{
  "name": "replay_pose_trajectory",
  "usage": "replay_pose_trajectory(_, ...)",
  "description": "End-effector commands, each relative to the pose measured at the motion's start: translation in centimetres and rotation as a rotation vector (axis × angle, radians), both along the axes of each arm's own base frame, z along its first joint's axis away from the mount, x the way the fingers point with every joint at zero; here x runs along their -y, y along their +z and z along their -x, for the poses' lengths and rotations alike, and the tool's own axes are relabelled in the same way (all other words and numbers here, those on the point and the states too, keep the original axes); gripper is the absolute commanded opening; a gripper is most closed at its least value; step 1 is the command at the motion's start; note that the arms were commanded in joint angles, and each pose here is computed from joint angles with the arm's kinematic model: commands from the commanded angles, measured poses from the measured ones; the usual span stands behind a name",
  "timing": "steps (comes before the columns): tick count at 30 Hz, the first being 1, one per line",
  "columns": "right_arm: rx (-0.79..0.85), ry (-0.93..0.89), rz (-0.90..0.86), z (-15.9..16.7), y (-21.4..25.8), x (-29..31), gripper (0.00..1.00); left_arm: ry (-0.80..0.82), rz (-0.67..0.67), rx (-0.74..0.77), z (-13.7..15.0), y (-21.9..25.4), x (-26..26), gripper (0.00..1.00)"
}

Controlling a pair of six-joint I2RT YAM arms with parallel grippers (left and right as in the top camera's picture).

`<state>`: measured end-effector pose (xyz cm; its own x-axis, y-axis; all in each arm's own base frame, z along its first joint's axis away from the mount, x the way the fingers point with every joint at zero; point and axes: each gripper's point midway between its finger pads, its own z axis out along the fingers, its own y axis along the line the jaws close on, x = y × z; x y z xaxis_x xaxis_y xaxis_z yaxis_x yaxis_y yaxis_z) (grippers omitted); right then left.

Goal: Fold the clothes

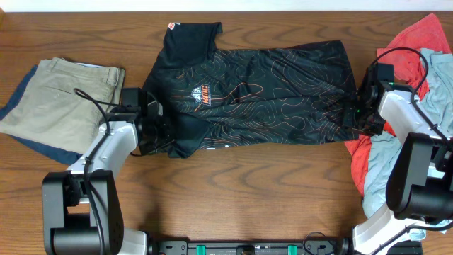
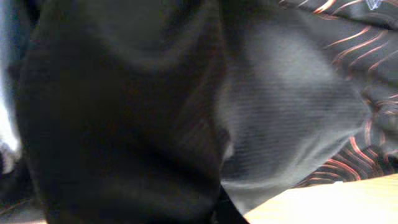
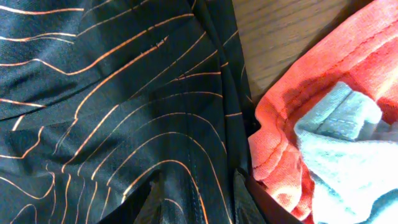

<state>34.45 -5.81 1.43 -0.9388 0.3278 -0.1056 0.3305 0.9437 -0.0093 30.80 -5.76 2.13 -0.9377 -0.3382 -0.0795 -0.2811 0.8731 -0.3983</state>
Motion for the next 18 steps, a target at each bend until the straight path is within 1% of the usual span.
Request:
replay_pose_trajectory(1, 0.007, 0.01, -0.003, 0.0, 0.2, -0.5, 0.34, -0.032, 0.12, 0.033, -0.7, 1.0, 2.0, 0.06)
replay_pose_trajectory(4, 0.008, 0.01, -0.002, -0.1, 0.2, -0.5, 0.33, -0.08, 0.279, 0.135, -2.8, 4.2, 4.4, 0.06)
replay_pose_trajectory(5, 0.009, 0.01, -0.002, -0.1, 0.2, -0.5, 0.33, -0.08, 0.305, 0.165, -3.6, 5.1, 4.7, 0.06)
replay_pose_trajectory(8, 0.009, 0.01, -0.003, -0.1, 0.2, -0.5, 0.33, -0.039, 0.3, 0.283, -6.9, 7.3, 4.2, 0.06)
replay_pose_trajectory(10, 0.006, 0.01, -0.003, 0.0, 0.2, -0.5, 0.33, 0.032, 0.268, 0.33, -8.7, 7.9, 3.0, 0.08)
replay_pose_trajectory(12, 0.001, 0.01, -0.003, 0.1, 0.2, -0.5, 0.34, 0.121, 0.229, 0.337, -9.6, 7.9, 1.3, 0.17)
replay_pose_trajectory(14, 0.001, 0.01, -0.003, 0.1, 0.2, -0.5, 0.36, 0.184, 0.183, 0.327, -9.8, 7.3, -0.4, 0.4)
replay_pose_trajectory(15, 0.002, 0.01, -0.003, 0.1, 0.2, -0.5, 0.37, 0.202, 0.166, 0.31, -9.6, 7.0, -1.0, 0.54)
replay_pose_trajectory(16, 0.002, 0.01, -0.003, 0.1, 0.2, -0.5, 0.37, 0.221, 0.149, 0.28, -9.1, 6.5, -1.6, 0.6)
replay_pose_trajectory(17, 0.004, 0.01, -0.003, 0.0, 0.2, -0.5, 0.38, 0.228, 0.133, 0.243, -8.3, 5.9, -2.1, 0.63)
replay_pose_trajectory(18, 0.005, 0.01, -0.003, 0.0, 0.2, -0.5, 0.38, 0.223, 0.117, 0.209, -7.5, 5.4, -2.4, 0.64)
